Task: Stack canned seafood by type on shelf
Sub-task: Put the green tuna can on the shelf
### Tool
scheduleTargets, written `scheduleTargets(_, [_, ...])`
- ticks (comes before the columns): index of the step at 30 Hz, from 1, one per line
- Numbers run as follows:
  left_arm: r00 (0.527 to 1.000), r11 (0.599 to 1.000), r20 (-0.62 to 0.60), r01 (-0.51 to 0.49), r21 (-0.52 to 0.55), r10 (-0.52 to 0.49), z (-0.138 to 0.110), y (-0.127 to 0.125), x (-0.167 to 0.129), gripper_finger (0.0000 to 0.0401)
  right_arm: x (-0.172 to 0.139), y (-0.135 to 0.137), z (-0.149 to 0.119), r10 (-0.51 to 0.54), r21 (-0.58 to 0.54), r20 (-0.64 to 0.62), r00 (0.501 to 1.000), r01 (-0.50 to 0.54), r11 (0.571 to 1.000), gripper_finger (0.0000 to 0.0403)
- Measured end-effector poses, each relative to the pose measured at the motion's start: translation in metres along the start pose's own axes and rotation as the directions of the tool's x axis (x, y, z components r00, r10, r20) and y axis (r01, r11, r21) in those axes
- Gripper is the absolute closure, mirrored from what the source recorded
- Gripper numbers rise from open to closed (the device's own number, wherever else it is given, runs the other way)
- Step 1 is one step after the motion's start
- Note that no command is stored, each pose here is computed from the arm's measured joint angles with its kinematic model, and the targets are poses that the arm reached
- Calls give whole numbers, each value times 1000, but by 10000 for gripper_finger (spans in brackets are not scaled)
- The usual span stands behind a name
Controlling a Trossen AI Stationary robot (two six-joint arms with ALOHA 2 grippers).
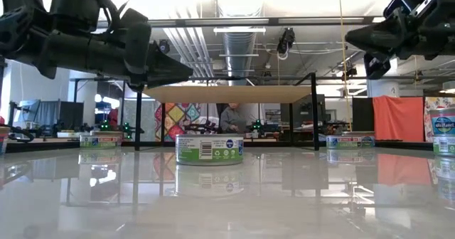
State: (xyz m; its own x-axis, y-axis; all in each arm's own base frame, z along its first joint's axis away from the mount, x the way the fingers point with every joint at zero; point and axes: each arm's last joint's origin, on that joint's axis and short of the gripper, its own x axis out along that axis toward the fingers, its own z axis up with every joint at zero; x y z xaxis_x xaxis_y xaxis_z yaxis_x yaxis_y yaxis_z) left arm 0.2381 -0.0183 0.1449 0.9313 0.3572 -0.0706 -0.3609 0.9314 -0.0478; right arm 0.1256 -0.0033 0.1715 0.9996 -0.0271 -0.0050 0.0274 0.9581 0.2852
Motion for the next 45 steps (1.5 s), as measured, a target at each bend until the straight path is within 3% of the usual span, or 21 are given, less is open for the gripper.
scheduleTargets(7, [999,999,-33,14,-36,-15,-5,0,1,218,4,2,1,15,31,15,1000,-16,999,291])
scheduleTargets(10, [998,999,-70,9,-32,-11,-11,-1,4,213,6,4,1,39,-13,20,999,-38,999,250])
scheduleTargets(20, [965,999,-260,29,-15,-32,-27,-16,29,169,15,12,-19,-42,-35,-127,991,38,999,165])
scheduleTargets(25, [956,986,-245,151,-64,-162,-10,-25,32,136,28,21,-19,-86,-63,-180,980,76,995,144])
scheduleTargets(29, [914,948,-258,278,-157,-311,-2,-31,26,115,44,27,-19,-117,-92,-254,960,96,991,122])
scheduleTargets(31, [897,936,-281,296,-189,-341,2,-35,21,107,53,29,-20,-135,-108,-298,945,107,988,107])
scheduleTargets(34, [867,942,-372,285,-177,-332,4,-41,14,102,69,32,-22,-157,-129,-349,924,119,985,82])
scheduleTargets(39, [818,968,-523,239,-69,-240,9,-62,5,101,100,39,-26,-176,-161,-409,896,119,980,44])
scheduleTargets(45, [788,978,-589,207,-23,-181,6,-81,-15,100,133,44,-43,-199,-215,-488,850,104,971,35])
